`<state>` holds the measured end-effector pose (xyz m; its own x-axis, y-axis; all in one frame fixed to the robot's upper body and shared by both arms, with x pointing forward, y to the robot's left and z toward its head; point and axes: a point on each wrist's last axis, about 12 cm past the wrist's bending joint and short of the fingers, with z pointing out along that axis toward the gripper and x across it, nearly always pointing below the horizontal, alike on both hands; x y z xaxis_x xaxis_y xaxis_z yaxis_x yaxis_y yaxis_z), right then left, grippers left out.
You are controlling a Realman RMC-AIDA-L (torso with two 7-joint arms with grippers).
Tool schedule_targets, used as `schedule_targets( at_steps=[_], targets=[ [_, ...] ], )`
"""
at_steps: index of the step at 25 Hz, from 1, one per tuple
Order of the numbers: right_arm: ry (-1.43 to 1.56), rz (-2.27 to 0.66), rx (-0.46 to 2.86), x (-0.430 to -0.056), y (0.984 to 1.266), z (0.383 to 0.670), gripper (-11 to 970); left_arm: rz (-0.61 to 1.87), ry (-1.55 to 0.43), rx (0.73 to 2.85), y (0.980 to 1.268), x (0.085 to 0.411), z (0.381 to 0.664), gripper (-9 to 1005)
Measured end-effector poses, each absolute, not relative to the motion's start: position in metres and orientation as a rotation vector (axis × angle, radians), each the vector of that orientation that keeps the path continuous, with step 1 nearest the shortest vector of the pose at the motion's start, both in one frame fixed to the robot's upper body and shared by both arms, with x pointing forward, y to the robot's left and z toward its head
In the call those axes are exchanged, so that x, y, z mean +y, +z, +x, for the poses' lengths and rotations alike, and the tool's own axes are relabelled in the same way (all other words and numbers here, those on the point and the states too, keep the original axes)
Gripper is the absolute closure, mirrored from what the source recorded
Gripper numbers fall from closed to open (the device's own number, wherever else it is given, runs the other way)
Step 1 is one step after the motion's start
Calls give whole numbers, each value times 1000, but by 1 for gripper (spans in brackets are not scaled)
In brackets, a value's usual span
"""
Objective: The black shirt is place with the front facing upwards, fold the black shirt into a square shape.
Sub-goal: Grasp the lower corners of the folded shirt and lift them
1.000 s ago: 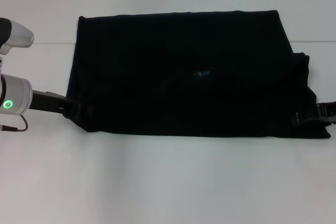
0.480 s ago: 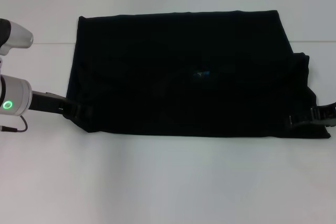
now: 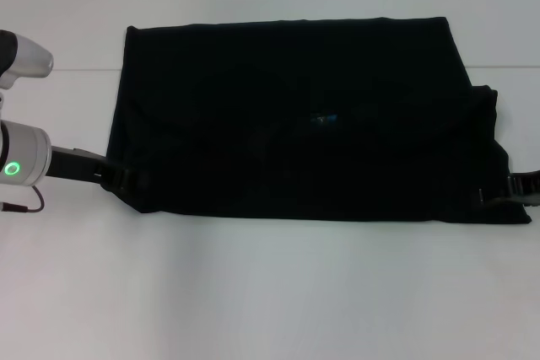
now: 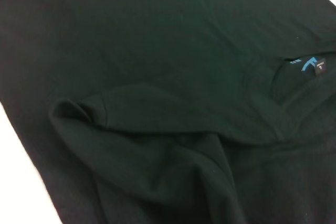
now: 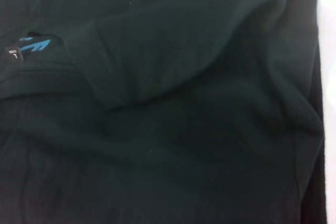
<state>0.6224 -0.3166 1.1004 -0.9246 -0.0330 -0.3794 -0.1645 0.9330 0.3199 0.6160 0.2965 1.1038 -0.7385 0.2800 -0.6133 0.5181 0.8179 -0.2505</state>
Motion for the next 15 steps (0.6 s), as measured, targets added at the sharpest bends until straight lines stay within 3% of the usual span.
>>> schedule_targets(
  at_steps=[8,13,15],
  targets=[
    [494,-136,2716,-319,1100,622,309,586,-554,2429,1104,296,616,933],
    [492,-135,2715,-320,1101,622,546,587,-554,2428,1104,296,616,934],
    [492,-135,2714,-320,1101,622,711,587,-554,2428,1104,296,616,934]
  ],
)
